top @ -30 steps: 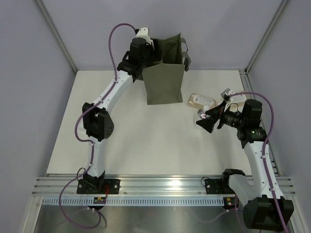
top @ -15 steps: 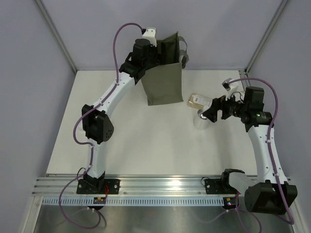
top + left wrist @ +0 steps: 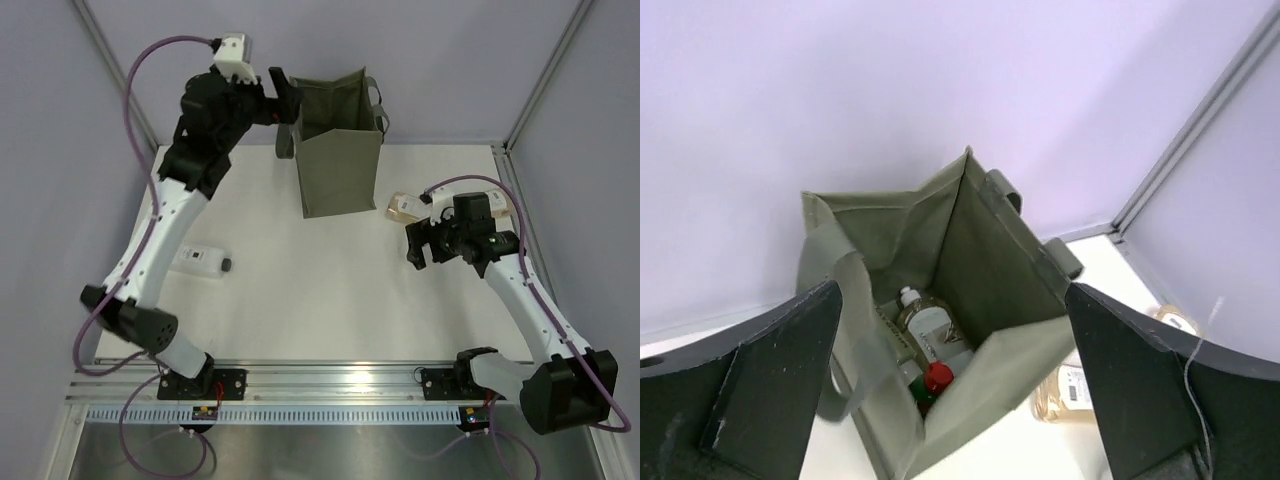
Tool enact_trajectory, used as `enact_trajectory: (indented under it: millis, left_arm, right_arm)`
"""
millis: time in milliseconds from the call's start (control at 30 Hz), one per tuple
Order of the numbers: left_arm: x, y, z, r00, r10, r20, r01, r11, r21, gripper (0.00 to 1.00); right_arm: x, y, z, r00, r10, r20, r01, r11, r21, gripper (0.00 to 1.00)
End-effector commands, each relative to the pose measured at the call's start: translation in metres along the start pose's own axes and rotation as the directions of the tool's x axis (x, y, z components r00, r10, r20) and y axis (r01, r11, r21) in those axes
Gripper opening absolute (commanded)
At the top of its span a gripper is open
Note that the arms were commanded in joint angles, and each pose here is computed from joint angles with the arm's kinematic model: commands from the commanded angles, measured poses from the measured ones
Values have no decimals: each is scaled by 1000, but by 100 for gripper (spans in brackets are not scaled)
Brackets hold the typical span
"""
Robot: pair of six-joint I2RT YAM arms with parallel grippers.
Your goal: Place the personal care products into the canvas bag
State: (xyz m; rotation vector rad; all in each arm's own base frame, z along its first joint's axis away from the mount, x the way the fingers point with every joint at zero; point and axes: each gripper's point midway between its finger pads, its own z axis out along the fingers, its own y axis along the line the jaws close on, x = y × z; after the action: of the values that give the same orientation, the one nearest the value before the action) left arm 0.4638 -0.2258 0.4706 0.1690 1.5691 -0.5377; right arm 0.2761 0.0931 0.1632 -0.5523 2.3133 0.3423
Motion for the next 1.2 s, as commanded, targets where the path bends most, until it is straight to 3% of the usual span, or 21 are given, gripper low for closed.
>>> enact_trajectory:
  millis: [0, 33, 67, 133, 167, 200, 267, 300, 433, 667, 767, 833, 867, 933, 967, 1000, 1067, 1167]
  left_arm:
    - [2, -7, -68, 1000, 22, -21, -20, 998, 62, 99]
    - [-13, -11, -102, 999, 33, 23, -34, 997, 71, 99]
    - [28, 1, -110, 998, 44, -54, -41, 998, 47, 99]
    - [28, 3, -154, 999, 41, -18, -41, 999, 35, 99]
    - [41, 7, -165, 999, 31, -29, -31, 999, 22, 99]
    - [82, 17, -173, 995, 2, -102, -2, 1000, -1, 99]
    - [93, 16, -205, 996, -42, -80, 42, 999, -1, 99]
    - [127, 23, -214, 987, -66, -144, 64, 998, -21, 99]
    - [165, 27, -251, 970, -170, -175, 163, 985, -53, 99]
    - [183, 29, -287, 950, -275, -150, 265, 961, -84, 99]
    - [182, 32, -293, 947, -293, -131, 280, 954, -105, 99]
    - [185, 34, -295, 943, -306, -129, 292, 949, -119, 99]
    - [186, 34, -296, 938, -322, -129, 307, 944, -124, 99]
    - [191, 34, -295, 931, -340, -133, 324, 937, -130, 99]
    - [192, 33, -295, 926, -354, -133, 338, 932, -132, 99]
    - [195, 34, -295, 922, -361, -140, 343, 929, -136, 99]
    - [196, 33, -295, 918, -371, -142, 353, 926, -136, 99]
    - [197, 32, -294, 915, -376, -146, 358, 924, -135, 99]
  right_arm:
    - [-12, -45, 12, 999, 33, 38, -41, 968, 248, 100]
    - [-10, -50, 17, 998, 48, 30, -54, 962, 268, 100]
    - [-15, -59, 19, 997, 51, 53, -65, 948, 312, 100]
    - [-11, -58, 27, 998, 52, 46, -63, 952, 299, 100]
    - [-14, -58, 33, 997, 53, 64, -69, 954, 292, 99]
    - [-11, -55, 38, 996, 61, 59, -74, 960, 269, 100]
    - [-16, -48, 51, 996, 54, 78, -70, 974, 214, 100]
    - [-18, -41, 56, 995, 59, 85, -73, 983, 170, 100]
    - [-24, -40, 74, 989, 92, 120, -108, 984, 141, 100]
    - [-17, -39, 103, 987, 123, 105, -133, 986, 98, 99]
    - [-24, -44, 105, 985, 117, 125, -132, 985, 112, 92]
    - [-24, -40, 103, 986, 100, 134, -114, 989, 95, 82]
    - [-24, -36, 102, 986, 100, 133, -111, 991, 75, 64]
    - [-27, -31, 95, 985, 100, 144, -109, 992, 57, 42]
    - [-30, -29, 91, 983, 94, 158, -103, 993, 50, 24]
    - [-30, -28, 88, 982, 89, 164, -98, 994, 47, 15]
    - [-40, -25, 73, 977, 64, 203, -76, 996, 49, 1]
    - [-69, -10, 45, 967, 48, 251, -45, 999, -18, 0]
